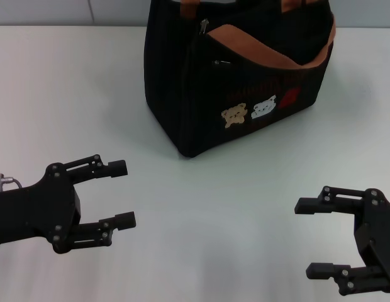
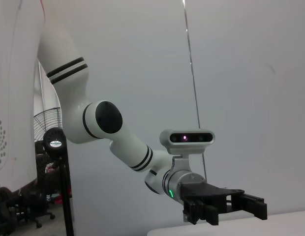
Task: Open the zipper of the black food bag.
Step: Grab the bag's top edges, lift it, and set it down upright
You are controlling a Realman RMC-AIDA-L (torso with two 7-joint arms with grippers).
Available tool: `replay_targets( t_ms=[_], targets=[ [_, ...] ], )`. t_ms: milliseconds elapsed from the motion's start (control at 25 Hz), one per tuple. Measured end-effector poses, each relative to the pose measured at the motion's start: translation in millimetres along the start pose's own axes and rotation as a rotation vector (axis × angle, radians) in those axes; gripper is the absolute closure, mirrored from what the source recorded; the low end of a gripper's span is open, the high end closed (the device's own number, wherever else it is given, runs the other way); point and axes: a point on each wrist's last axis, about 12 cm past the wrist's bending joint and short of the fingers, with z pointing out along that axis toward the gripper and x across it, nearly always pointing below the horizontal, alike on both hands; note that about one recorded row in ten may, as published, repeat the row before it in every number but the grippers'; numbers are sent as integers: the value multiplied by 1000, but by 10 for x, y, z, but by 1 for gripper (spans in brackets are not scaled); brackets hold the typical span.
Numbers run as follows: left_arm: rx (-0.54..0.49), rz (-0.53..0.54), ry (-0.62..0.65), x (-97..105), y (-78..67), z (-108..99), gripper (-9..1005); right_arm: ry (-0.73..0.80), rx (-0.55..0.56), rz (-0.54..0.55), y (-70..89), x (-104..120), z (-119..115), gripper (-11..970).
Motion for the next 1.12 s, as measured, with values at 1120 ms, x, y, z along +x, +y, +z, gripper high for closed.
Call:
replay_targets(
  t_ms=[1120],
  targets=[
    [-225,-12,-34,213,146,321,238,-113,399,-25,-5,85,-268,199]
  ],
)
